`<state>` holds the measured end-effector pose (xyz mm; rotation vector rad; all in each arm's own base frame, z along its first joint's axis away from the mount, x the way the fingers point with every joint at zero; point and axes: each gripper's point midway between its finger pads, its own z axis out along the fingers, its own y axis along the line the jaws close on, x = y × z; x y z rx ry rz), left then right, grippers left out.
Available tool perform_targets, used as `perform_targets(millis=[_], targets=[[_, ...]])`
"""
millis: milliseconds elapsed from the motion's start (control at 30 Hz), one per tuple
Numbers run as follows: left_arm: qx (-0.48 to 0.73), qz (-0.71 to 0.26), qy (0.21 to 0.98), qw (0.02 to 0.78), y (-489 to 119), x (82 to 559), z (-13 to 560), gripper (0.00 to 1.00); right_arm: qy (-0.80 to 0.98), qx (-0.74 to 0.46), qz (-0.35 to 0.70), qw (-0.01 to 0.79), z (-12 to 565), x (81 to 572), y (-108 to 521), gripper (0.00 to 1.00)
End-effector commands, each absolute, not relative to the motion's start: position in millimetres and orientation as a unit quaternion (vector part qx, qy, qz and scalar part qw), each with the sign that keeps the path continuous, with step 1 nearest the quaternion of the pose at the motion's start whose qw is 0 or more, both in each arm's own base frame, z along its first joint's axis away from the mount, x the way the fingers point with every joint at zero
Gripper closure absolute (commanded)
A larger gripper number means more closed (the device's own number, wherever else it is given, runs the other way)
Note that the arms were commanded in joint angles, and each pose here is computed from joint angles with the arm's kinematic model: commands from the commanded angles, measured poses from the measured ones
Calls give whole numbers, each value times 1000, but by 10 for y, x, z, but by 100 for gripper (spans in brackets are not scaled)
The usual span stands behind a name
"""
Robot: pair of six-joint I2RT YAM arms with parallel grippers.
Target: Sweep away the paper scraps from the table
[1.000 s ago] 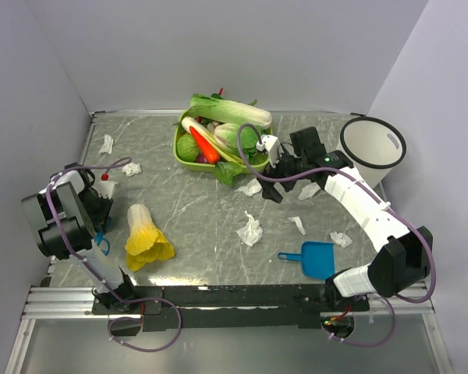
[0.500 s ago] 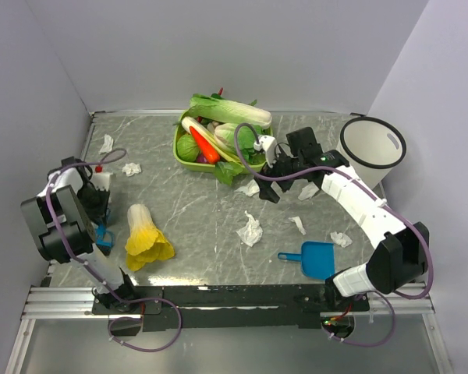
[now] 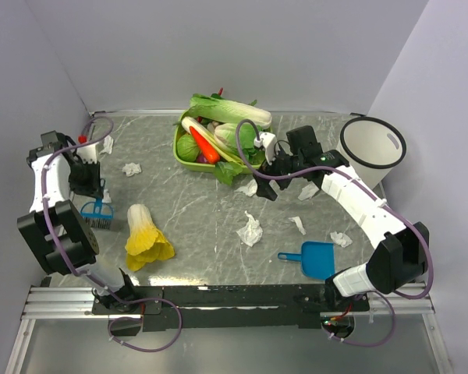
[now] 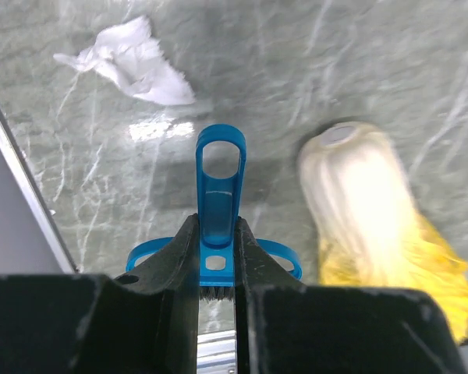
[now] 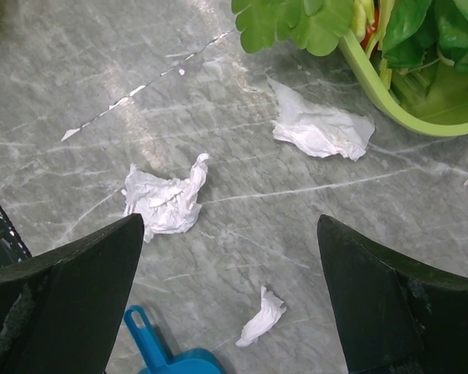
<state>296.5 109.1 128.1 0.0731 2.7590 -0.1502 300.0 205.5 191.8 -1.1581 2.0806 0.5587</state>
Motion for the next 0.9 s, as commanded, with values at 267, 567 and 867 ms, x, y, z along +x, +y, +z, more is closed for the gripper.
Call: perform_targets(millis=[267, 567, 867], targets=[[31, -177, 921, 347, 562, 3513, 2549, 99, 775, -401, 266, 409, 2524, 3168, 2325, 0], [8, -291, 826, 482, -34, 3949, 3344, 99, 729, -334, 377, 464, 3340, 3294, 2755, 0], [13, -409, 763, 500, -742, 4159, 3805, 99, 686, -340, 430, 479, 3732, 3356, 3452, 0]])
